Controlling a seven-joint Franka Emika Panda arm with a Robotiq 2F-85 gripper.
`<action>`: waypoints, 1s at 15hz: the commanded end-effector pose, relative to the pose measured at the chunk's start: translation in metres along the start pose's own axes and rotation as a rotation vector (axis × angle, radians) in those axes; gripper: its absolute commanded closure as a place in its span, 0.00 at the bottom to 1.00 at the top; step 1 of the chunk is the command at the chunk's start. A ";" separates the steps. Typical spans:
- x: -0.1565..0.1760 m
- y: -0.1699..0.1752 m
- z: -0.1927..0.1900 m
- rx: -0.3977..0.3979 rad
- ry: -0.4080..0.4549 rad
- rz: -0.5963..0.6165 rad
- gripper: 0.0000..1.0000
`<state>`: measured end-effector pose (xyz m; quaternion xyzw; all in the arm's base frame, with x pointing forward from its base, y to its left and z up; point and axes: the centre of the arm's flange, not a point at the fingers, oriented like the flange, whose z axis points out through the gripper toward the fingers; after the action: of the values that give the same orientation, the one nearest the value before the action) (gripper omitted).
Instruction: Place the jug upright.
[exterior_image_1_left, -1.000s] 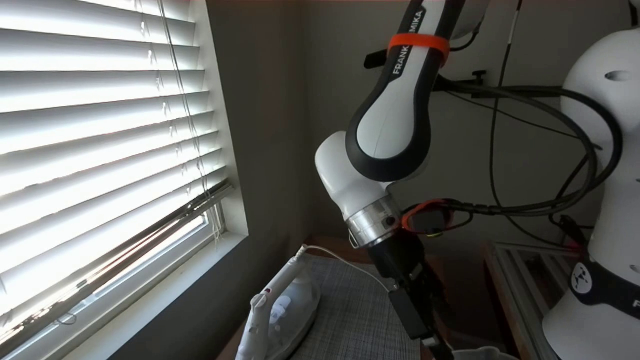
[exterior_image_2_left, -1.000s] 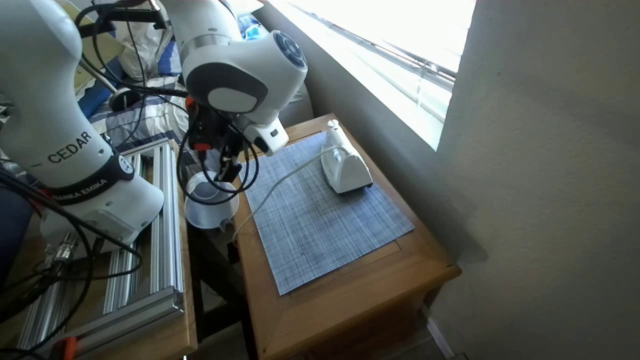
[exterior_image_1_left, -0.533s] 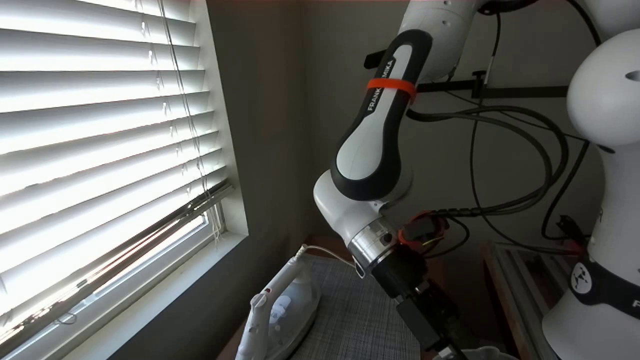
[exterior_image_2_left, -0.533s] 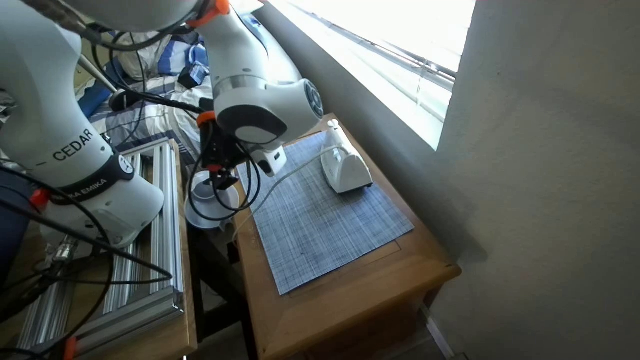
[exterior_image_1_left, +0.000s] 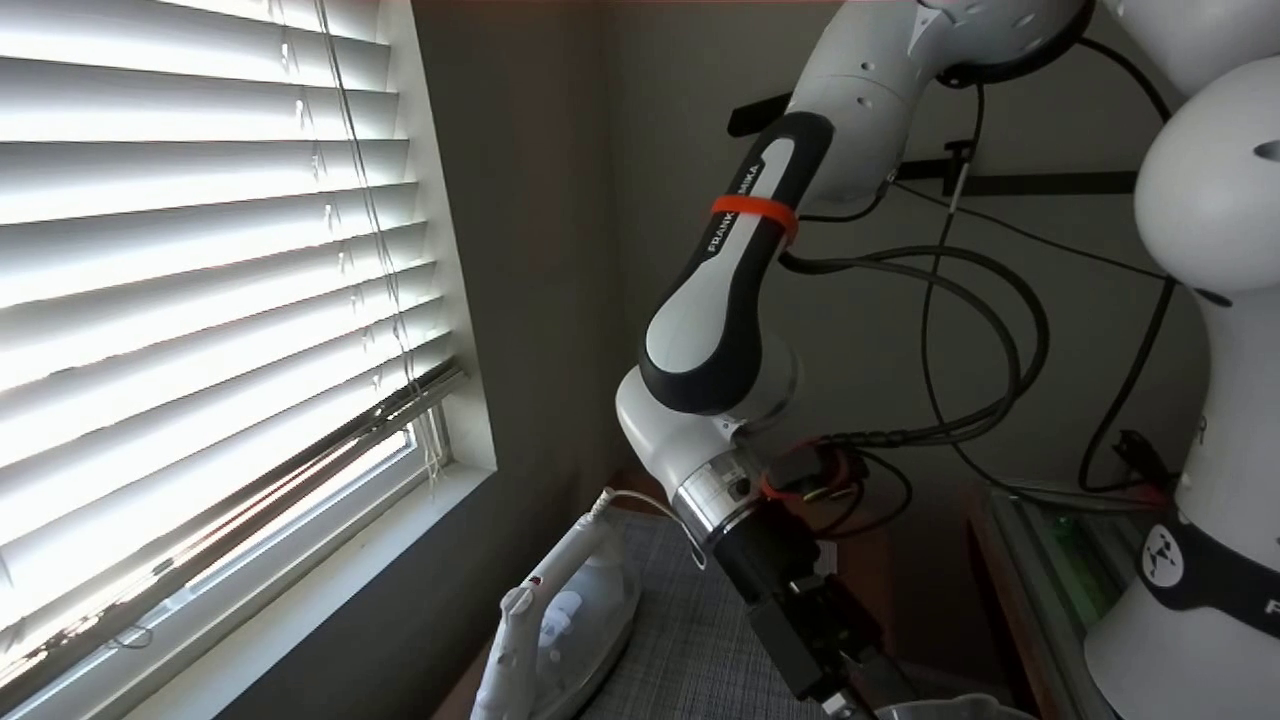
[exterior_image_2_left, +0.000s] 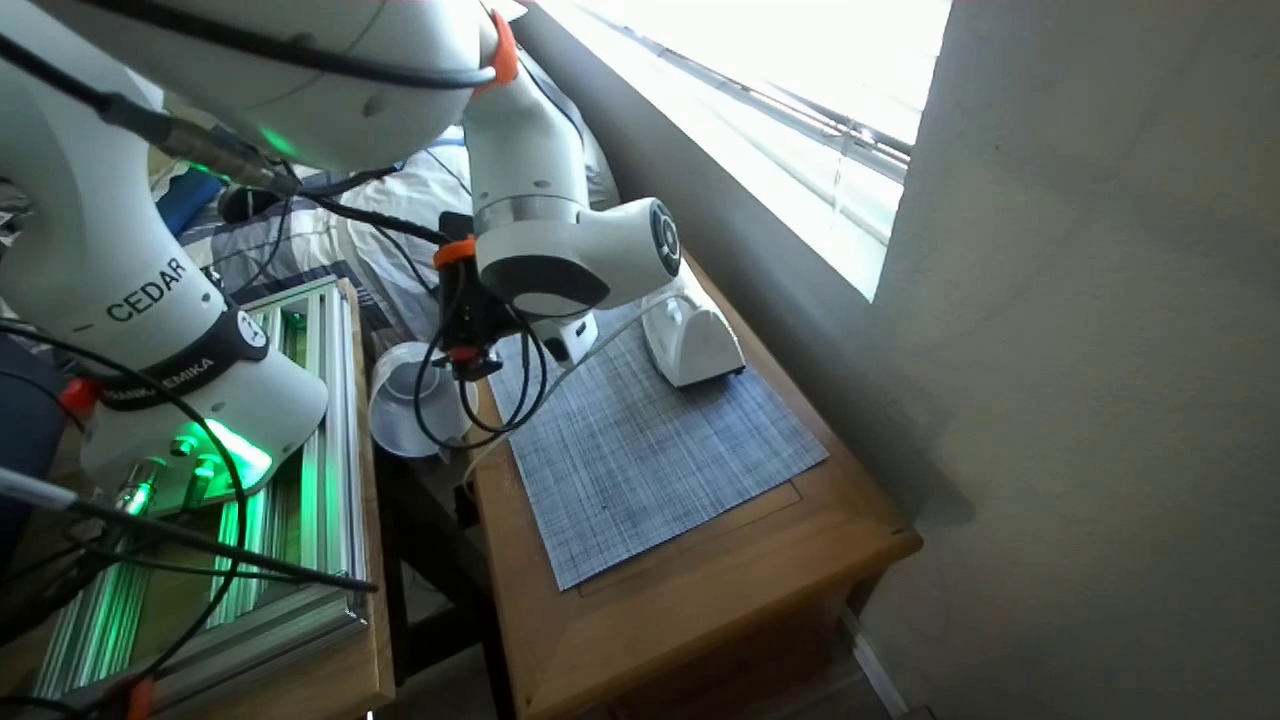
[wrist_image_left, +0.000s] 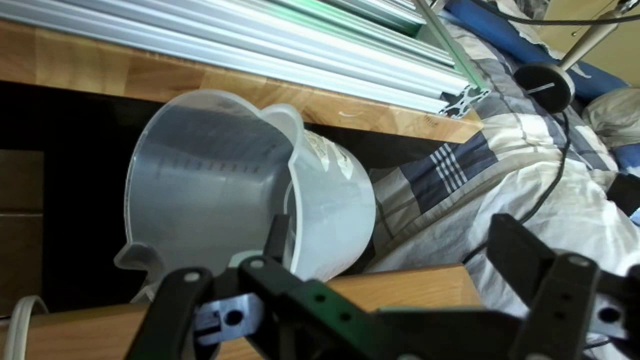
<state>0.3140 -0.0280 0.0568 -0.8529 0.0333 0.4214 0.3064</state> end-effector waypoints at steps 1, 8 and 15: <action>0.016 0.003 -0.001 -0.016 -0.019 0.006 0.00; 0.018 0.008 0.010 -0.078 -0.070 0.047 0.16; 0.018 0.009 0.011 -0.083 -0.070 0.072 0.72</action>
<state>0.3094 -0.0234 0.0434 -0.8507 0.0321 0.4532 0.2643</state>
